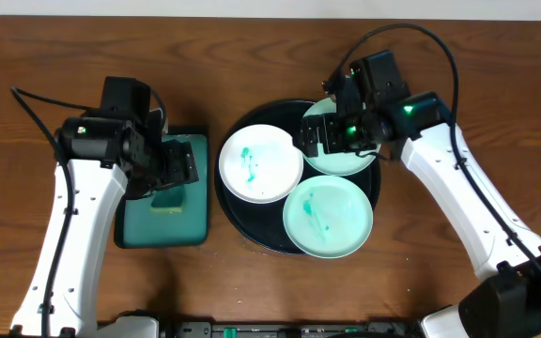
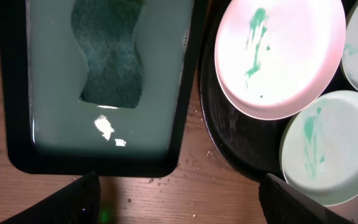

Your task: Clean dirty plates on tray and stack at the side

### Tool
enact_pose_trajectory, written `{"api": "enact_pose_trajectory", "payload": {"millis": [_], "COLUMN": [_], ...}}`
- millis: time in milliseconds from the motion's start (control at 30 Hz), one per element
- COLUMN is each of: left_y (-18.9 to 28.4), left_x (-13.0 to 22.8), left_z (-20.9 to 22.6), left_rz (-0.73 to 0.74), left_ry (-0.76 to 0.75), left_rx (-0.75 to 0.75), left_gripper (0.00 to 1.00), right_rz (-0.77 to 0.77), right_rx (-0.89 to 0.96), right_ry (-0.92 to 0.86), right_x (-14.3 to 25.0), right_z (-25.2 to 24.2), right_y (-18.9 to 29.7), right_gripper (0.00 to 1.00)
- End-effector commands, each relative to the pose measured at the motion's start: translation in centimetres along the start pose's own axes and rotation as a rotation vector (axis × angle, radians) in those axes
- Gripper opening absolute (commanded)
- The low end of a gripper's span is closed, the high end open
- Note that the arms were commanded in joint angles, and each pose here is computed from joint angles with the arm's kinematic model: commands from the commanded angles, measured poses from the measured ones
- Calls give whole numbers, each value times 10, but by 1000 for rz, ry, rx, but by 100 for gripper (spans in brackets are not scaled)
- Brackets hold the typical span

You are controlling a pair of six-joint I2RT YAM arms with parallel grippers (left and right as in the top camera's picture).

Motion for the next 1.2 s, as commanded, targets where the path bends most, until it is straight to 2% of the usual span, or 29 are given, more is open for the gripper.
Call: {"api": "enact_pose_trajectory", "payload": {"millis": [0, 33, 67, 167, 267, 433, 533, 600, 833, 1167], "left_y": [4, 4, 4, 4, 4, 4, 4, 4, 4, 4], "left_x": [-4, -4, -4, -4, -4, -4, -4, -3, -2, -2], "left_z": [0, 0, 0, 0, 0, 0, 0, 0, 0, 0], "left_rz": [-13, -13, -13, -13, -13, -13, -13, -11, -5, -5], "left_ry": [12, 12, 12, 12, 12, 12, 12, 12, 13, 13], "left_rx": [0, 0, 0, 0, 0, 0, 0, -1, -2, -2], "left_gripper": [82, 82, 82, 82, 82, 82, 82, 82, 82, 82], "right_rz": [-15, -25, -25, -1, 48, 122, 147, 145, 136, 169], "right_rx": [-10, 41, 77, 104, 120, 154, 169, 171, 193, 220], "right_ry": [-47, -153, -237, -303, -348, -391, -420, -419, -454, -466], "right_x": [-5, -5, -4, -1, 3, 9, 10, 9, 6, 11], "right_z": [6, 1, -2, -4, -2, -3, -8, -12, -22, -32], "right_y": [-5, -6, -7, -16, -35, -77, -100, -113, -131, -151], "right_gripper": [99, 87, 83, 82, 72, 71, 58, 57, 61, 61]}}
Point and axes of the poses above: each gripper's point midway between its finger pads, its own y axis back along the fingers, its own z axis along the line the jaws close on, x = y × z, the point moved 9 cm from there along y, back along the fingers, and after that the axes turned 2 degrees about -y, right-handed, at the moved point
